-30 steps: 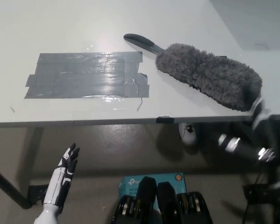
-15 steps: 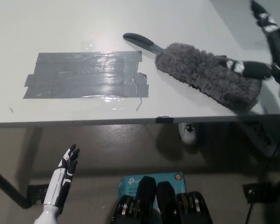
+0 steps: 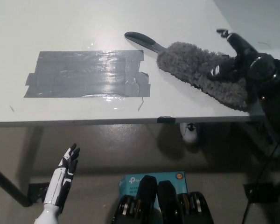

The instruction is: A grey duster is kept infront of the robot in the middle of the table and the robot extends its right arm to grab the duster, picks it up and hands it to a person

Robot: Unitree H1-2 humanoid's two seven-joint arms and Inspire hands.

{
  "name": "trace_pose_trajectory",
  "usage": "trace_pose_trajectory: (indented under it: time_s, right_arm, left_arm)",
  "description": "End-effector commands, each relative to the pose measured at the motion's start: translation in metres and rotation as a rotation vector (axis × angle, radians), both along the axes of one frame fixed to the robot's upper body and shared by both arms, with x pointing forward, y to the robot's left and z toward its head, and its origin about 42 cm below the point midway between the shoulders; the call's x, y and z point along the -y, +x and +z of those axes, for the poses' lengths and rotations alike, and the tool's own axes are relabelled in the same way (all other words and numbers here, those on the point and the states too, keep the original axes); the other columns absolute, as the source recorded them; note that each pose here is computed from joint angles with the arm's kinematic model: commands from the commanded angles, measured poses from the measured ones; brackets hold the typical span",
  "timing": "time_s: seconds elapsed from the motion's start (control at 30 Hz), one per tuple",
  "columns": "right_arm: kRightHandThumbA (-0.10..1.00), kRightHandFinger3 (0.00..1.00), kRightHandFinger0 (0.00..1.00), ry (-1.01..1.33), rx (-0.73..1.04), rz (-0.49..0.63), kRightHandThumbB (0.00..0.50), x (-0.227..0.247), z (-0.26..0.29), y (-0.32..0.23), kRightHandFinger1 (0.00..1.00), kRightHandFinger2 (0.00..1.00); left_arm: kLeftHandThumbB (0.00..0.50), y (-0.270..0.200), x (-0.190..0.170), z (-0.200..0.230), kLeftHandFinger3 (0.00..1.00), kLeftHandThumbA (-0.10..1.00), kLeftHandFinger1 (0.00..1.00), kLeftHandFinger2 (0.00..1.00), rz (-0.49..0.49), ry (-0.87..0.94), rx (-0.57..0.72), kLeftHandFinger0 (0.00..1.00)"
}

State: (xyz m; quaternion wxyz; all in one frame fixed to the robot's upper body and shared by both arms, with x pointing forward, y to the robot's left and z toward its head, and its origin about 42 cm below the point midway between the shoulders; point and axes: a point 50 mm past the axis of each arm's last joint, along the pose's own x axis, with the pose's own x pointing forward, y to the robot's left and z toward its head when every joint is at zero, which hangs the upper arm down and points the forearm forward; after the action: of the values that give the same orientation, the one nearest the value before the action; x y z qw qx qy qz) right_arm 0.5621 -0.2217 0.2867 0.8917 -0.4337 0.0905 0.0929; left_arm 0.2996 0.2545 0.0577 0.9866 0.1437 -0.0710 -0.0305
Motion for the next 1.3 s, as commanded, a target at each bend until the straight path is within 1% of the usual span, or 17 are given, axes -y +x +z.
trace_pose_trajectory:
  time_s: [0.0,0.2,0.7,0.73,0.77,0.83,0.87,0.9,0.93,0.97,1.0,1.03,1.1,1.13,1.17,1.2,1.27]
  right_arm:
    - [1.00,1.00,1.00,-0.100,-0.008,0.018,0.485,-0.015,0.031,0.017,1.00,1.00]
    - [1.00,1.00,1.00,-0.120,-0.072,0.044,0.500,-0.021,0.020,0.022,1.00,1.00]
    - [1.00,1.00,1.00,-0.250,-0.173,0.054,0.478,-0.018,-0.011,0.021,1.00,1.00]
    - [0.90,1.00,1.00,-0.250,-0.180,0.042,0.454,-0.016,-0.013,0.020,1.00,1.00]
    - [0.73,1.00,1.00,-0.218,-0.184,0.021,0.390,-0.013,-0.018,0.020,1.00,1.00]
    - [0.31,1.00,1.00,-0.192,-0.159,-0.005,0.299,-0.006,-0.027,0.018,1.00,1.00]
    - [0.24,1.00,0.93,-0.190,-0.154,-0.007,0.303,-0.005,-0.029,0.018,0.91,1.00]
    - [0.04,1.00,0.65,-0.230,-0.132,-0.015,0.293,-0.002,-0.032,0.017,0.77,0.89]
    - [-0.04,1.00,0.85,-0.250,-0.125,-0.017,0.293,0.000,-0.033,0.017,0.96,0.99]
    - [-0.10,0.91,0.98,-0.305,-0.091,-0.018,0.207,0.005,-0.034,0.017,1.00,0.96]
    - [-0.10,0.81,0.80,-0.314,-0.073,-0.018,0.198,0.006,-0.034,0.017,0.77,0.81]
    - [-0.10,0.74,0.65,-0.320,-0.056,-0.017,0.191,0.007,-0.034,0.017,0.70,0.74]
    - [-0.10,0.57,0.56,-0.303,-0.013,-0.018,0.165,0.010,-0.035,0.016,0.60,0.61]
    - [-0.10,0.54,0.53,-0.296,0.002,-0.020,0.162,0.011,-0.036,0.016,0.58,0.59]
    - [-0.10,0.49,0.11,-0.280,0.019,-0.019,0.163,0.011,-0.036,0.016,0.28,0.43]
    - [-0.10,0.55,0.04,-0.270,0.031,-0.018,0.167,0.012,-0.036,0.015,0.28,0.52]
    - [-0.10,0.65,0.08,-0.260,0.053,-0.014,0.154,0.012,-0.036,0.015,0.46,0.74]
  left_arm:
    - [0.334,0.006,0.001,0.011,1.00,1.00,1.00,1.00,-0.020,0.015,0.055,1.00]
    - [0.293,0.008,0.000,0.013,1.00,1.00,1.00,1.00,-0.033,0.036,0.052,1.00]
    - [0.289,0.009,-0.001,0.015,1.00,1.00,1.00,1.00,-0.040,0.041,0.050,1.00]
    - [0.288,0.009,-0.001,0.014,1.00,1.00,1.00,1.00,-0.039,0.041,0.049,1.00]
    - [0.292,0.008,-0.001,0.014,1.00,1.00,1.00,1.00,-0.038,0.044,0.048,1.00]
    - [0.292,0.008,-0.001,0.015,1.00,1.00,1.00,1.00,-0.034,0.045,0.046,1.00]
    - [0.292,0.008,-0.001,0.015,1.00,1.00,1.00,1.00,-0.034,0.046,0.046,1.00]
    - [0.293,0.009,-0.001,0.015,1.00,1.00,1.00,1.00,-0.036,0.050,0.044,1.00]
    - [0.293,0.010,-0.001,0.016,1.00,1.00,1.00,1.00,-0.038,0.051,0.045,1.00]
    - [0.286,0.011,-0.001,0.016,1.00,0.99,1.00,1.00,-0.040,0.050,0.052,1.00]
    - [0.286,0.011,-0.001,0.016,1.00,0.99,1.00,1.00,-0.039,0.049,0.052,1.00]
    - [0.287,0.011,-0.001,0.016,1.00,0.99,1.00,1.00,-0.037,0.048,0.051,1.00]
    - [0.283,0.010,-0.001,0.015,1.00,0.97,1.00,1.00,-0.034,0.049,0.047,1.00]
    - [0.283,0.010,0.000,0.014,1.00,0.97,1.00,1.00,-0.035,0.051,0.047,1.00]
    - [0.285,0.009,0.000,0.014,1.00,0.97,1.00,1.00,-0.035,0.052,0.044,1.00]
    - [0.286,0.009,0.000,0.014,1.00,0.97,1.00,1.00,-0.035,0.054,0.043,1.00]
    - [0.295,0.009,-0.001,0.014,1.00,0.98,1.00,1.00,-0.030,0.056,0.041,1.00]
